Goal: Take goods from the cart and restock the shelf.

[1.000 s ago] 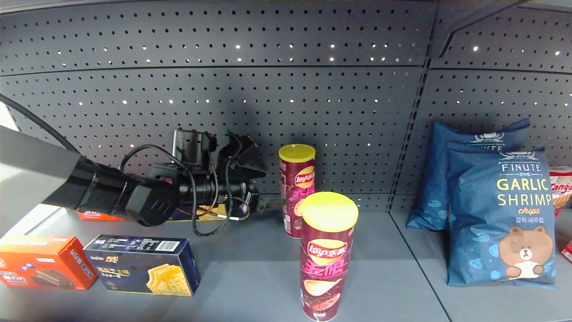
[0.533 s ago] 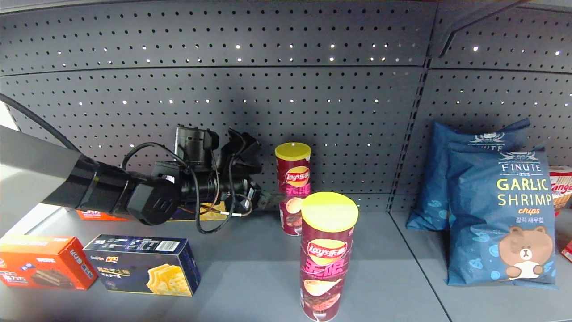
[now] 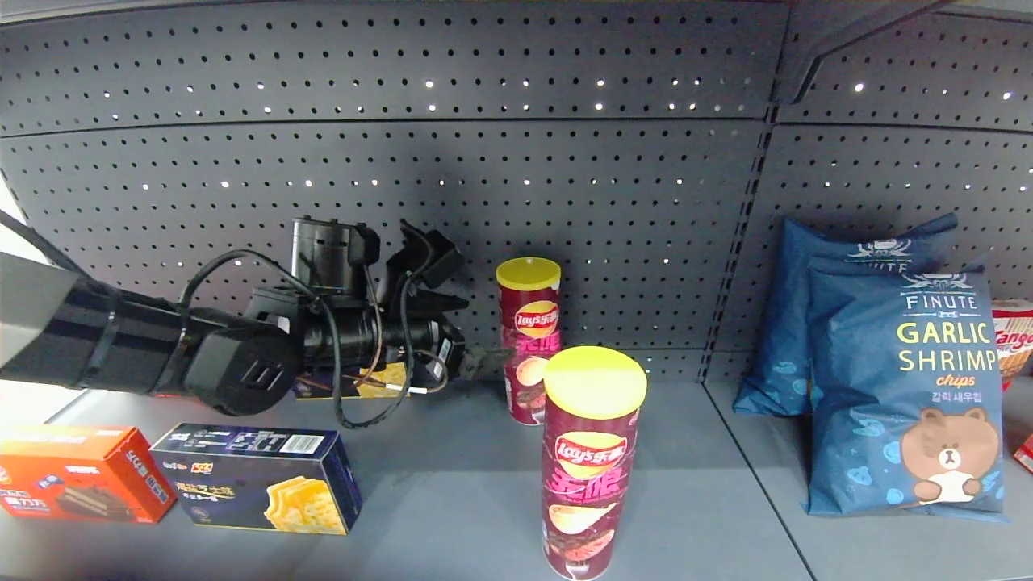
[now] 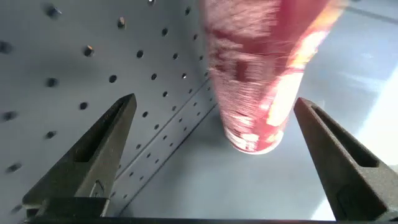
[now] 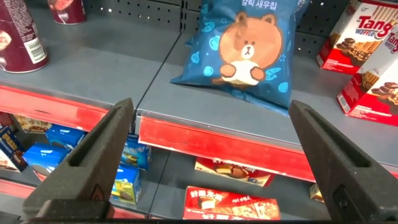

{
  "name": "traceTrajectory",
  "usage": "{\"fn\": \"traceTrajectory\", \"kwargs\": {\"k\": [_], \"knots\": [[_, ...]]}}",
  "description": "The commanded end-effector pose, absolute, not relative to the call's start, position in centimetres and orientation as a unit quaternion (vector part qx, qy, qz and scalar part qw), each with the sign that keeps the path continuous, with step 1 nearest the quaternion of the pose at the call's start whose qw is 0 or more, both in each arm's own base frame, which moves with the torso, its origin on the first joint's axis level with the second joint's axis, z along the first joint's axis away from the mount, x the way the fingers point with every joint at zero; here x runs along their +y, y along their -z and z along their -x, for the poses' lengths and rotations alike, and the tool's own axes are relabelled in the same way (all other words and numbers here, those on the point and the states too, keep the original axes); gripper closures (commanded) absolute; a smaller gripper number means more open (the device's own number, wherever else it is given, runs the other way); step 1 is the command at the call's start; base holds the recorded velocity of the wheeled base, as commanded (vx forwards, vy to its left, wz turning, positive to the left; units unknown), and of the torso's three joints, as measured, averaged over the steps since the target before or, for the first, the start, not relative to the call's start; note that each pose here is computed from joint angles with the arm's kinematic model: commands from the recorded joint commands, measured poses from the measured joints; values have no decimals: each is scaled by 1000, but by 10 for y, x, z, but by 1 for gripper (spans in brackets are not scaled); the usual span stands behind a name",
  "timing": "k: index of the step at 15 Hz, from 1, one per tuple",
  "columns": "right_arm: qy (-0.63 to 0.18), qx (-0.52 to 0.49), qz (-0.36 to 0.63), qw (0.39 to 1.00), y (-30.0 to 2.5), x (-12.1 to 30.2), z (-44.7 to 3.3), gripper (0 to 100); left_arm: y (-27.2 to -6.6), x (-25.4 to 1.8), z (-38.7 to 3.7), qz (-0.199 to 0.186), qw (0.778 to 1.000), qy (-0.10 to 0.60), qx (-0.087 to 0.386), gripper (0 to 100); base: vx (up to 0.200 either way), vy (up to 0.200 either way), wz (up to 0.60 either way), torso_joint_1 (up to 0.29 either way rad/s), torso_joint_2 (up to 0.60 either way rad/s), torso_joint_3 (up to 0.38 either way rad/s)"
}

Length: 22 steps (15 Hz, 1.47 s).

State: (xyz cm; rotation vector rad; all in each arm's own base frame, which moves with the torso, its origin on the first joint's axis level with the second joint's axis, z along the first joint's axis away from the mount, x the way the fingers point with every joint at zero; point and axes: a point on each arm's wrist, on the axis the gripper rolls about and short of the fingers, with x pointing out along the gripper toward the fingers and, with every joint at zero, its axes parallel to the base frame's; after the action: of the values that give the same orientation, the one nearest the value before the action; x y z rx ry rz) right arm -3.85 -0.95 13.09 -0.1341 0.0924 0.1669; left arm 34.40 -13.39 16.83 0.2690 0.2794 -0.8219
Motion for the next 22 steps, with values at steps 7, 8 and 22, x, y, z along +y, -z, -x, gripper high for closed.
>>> {"fn": "traceTrajectory", "kwargs": {"k": [7,8,22], "knots": [[-123,89,69,986,-192,3,-11,0,-205,-108,-287,-138,919,356,103,0,0,0,0,0,0,0],[-124,101,70,985,-202,7,-28,0,-199,-105,-279,-139,921,346,117,0,0,0,0,0,0,0],[-133,131,68,980,-178,24,-96,0,-177,-122,-309,-190,958,150,152,0,0,0,0,0,0,0]]}}
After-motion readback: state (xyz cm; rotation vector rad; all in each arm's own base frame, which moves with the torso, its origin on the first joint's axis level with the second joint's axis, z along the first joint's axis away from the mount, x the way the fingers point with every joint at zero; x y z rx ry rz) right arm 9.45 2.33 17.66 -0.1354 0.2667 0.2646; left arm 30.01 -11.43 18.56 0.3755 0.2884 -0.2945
